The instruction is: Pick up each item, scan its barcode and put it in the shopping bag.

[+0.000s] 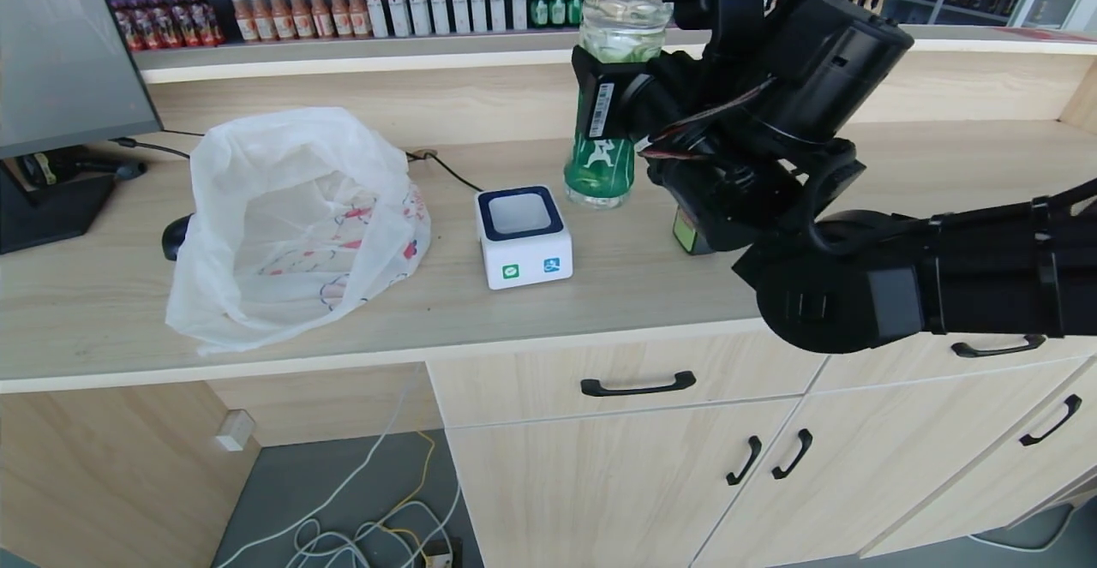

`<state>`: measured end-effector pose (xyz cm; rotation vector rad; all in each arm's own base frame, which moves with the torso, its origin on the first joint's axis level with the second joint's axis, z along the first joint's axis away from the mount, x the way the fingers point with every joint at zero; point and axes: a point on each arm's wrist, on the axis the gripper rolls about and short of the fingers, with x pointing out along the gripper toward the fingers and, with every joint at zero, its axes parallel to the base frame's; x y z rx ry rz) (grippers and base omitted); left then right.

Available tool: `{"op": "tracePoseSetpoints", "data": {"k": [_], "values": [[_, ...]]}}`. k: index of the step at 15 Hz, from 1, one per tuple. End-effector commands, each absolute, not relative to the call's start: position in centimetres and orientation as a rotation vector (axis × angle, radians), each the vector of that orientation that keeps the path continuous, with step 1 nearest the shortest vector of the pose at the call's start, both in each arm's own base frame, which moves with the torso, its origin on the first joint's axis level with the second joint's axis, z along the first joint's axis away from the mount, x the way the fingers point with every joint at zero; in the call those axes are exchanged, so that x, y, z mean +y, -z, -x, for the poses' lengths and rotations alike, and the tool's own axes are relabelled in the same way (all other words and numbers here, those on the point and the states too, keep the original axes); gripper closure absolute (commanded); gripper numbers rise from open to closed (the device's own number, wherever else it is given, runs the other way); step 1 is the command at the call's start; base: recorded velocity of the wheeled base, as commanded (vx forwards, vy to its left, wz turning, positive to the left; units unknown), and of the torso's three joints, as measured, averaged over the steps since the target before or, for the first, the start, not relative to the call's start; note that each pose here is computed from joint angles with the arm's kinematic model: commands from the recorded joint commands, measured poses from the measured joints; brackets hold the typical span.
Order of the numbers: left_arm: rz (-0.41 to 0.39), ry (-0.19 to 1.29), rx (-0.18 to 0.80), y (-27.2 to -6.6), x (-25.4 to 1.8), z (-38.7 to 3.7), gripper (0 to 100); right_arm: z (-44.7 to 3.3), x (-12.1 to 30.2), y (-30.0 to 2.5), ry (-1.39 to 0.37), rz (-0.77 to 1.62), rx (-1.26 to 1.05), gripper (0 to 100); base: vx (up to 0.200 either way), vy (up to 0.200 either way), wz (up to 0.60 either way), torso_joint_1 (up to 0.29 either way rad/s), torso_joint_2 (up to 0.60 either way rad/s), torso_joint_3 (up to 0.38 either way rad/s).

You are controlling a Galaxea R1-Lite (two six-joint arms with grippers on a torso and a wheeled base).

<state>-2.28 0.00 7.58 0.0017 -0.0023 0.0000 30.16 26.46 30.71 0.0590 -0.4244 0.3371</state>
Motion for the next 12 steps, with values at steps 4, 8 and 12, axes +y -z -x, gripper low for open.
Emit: {"op": "tracePoseSetpoints", "data": {"k": [4,8,12], "values": [[-0.002,0.0,-0.003,-7.6,0.0,2.3,0,-22.8,25.4,-29.9,-0.452,-0.026,-0.365,100,0.0,0.0,0.0,0.0,0.0,0.0],[-0.002,0.0,-0.003,-7.6,0.0,2.3,0,-19.4,22.2,-27.8,-0.441,-0.021,-0.354,100,0.0,0.0,0.0,0.0,0.0,0.0],[-0.002,0.0,-0.003,-7.6,0.0,2.3,0,-16.9,18.8,-26.3,-0.463,-0.095,-0.295,100,0.0,0.0,0.0,0.0,0.0,0.0]]}}
